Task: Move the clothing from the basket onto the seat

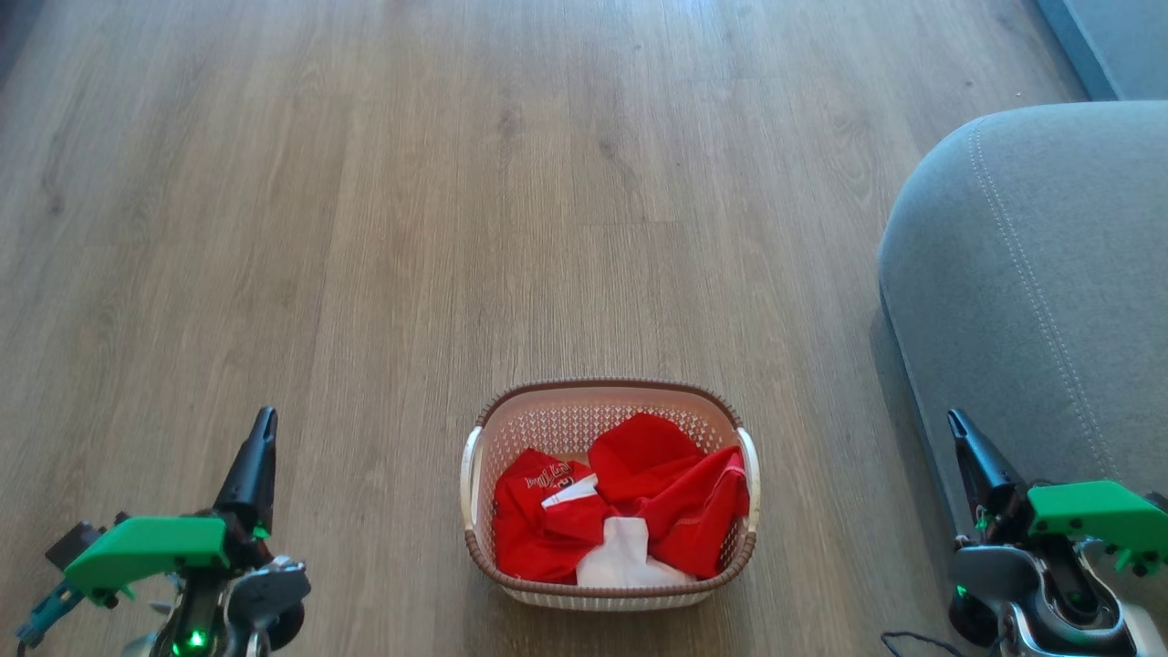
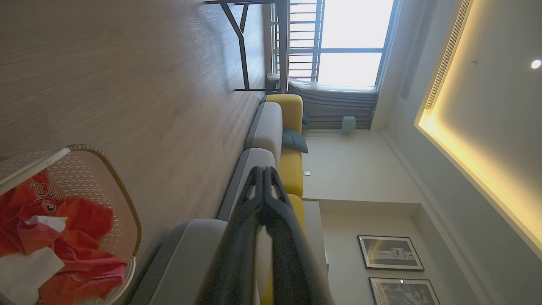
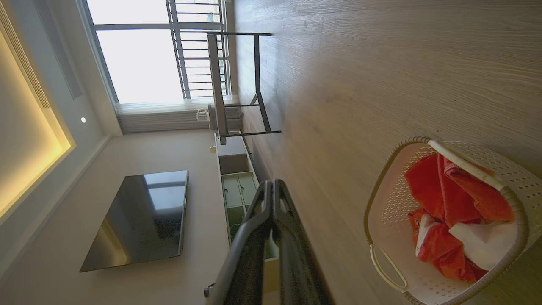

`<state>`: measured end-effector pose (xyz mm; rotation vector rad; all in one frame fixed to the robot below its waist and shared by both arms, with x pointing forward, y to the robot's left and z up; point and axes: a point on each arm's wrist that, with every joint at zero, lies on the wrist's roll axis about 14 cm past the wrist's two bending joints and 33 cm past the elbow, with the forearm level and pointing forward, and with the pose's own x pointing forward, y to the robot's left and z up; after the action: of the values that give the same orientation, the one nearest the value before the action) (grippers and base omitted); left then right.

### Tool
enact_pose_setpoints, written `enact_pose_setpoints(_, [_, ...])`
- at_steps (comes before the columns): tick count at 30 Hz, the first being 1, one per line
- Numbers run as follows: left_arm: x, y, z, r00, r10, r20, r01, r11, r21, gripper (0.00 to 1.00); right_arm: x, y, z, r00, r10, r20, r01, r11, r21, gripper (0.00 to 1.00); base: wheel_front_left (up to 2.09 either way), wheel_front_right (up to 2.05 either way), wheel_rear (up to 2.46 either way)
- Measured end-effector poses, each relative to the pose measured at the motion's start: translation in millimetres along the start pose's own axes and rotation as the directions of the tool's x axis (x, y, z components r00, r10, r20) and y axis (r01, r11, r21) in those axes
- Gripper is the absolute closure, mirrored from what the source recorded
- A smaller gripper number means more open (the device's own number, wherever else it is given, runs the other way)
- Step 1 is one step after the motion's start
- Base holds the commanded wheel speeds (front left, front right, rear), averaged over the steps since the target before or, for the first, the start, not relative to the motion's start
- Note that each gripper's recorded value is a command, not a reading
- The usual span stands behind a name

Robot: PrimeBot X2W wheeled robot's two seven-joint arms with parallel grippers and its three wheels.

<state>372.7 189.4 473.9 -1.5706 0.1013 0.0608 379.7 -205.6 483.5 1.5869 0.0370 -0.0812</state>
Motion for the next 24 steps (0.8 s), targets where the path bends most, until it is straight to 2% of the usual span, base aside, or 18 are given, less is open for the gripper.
enact_pose_setpoints(24, [0.0,0.0,0.0,1.0,0.0,0.0,0.0,1.0,0.0,1.0,0.0,0.0,0.0,1.0,0.0,0.0,0.0,1.0,0.0,1.0,0.0,0.0,0.0])
